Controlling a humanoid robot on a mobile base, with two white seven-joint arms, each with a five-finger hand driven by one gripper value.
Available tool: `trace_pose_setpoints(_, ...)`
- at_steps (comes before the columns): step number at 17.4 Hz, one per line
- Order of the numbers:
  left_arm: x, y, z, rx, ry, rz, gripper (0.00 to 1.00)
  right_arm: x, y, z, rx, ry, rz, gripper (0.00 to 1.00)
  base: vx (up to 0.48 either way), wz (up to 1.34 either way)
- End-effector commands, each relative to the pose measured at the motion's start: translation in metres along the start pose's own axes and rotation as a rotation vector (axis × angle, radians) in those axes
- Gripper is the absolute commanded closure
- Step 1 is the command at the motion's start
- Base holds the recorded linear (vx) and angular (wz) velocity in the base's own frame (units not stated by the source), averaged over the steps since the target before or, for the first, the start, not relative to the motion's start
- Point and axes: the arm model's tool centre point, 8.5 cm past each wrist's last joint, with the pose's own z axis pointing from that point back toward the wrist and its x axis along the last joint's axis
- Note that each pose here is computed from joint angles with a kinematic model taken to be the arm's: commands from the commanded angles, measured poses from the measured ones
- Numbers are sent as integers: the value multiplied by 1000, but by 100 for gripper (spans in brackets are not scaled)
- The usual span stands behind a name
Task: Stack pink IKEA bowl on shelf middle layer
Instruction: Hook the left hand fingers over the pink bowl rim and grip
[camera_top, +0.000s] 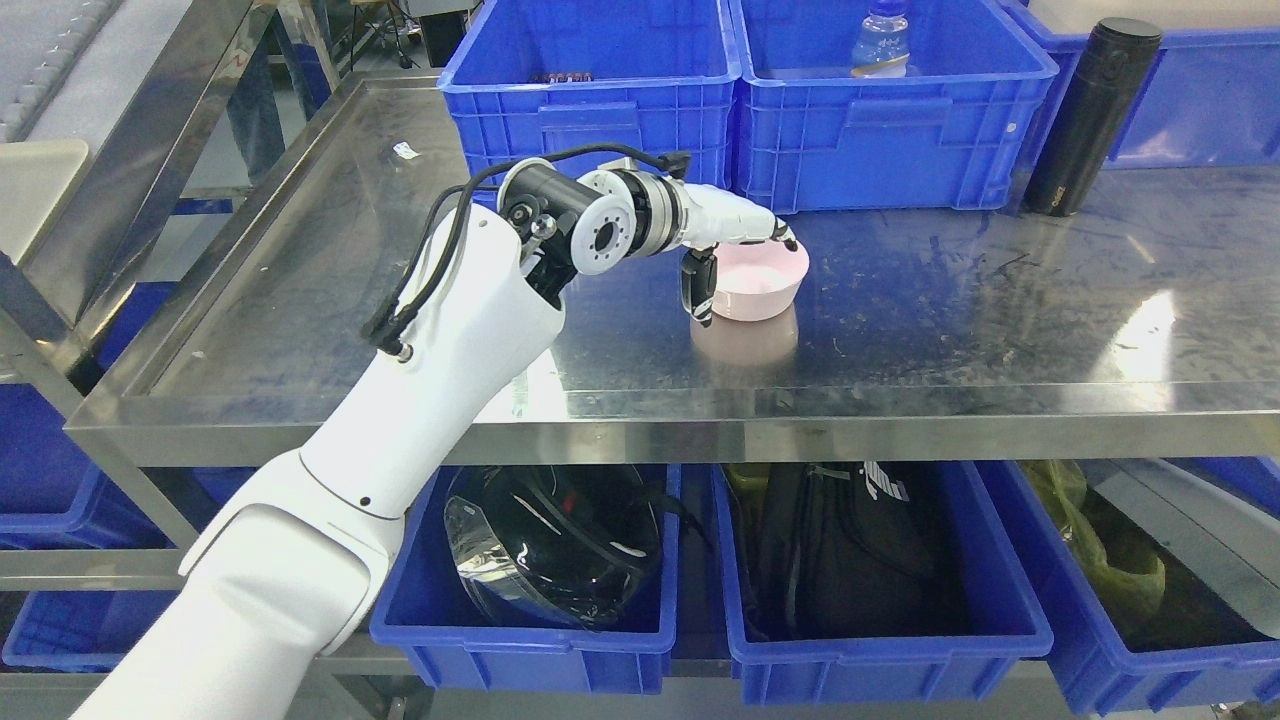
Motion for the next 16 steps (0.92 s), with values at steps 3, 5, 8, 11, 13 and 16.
trace_pose_setpoints(3, -26, -3, -33, -112, 110, -10, 7, 3, -11, 0, -17, -13, 1, 0, 0, 0)
trace_pose_setpoints(5, -36, -1, -31, -112, 120, -9, 7, 3, -11, 0, -17, -13, 1, 0, 0, 0)
trace_pose_setpoints(8, -43, -11, -36, -143, 129, 9, 7, 3, -11, 0, -17, -13, 1, 0, 0, 0)
trace_pose_setpoints(11, -57, -26, -44, -150, 124, 24, 7, 3, -11, 0, -17, -13, 1, 0, 0, 0)
trace_pose_setpoints(13, -57, -26, -45, -147, 98, 53, 6, 3, -11, 0, -17, -13, 1, 0, 0, 0)
trace_pose_setpoints(16, -49, -30, -49, -145, -32, 97, 7, 3, -11, 0, -17, -13, 1, 0, 0, 0)
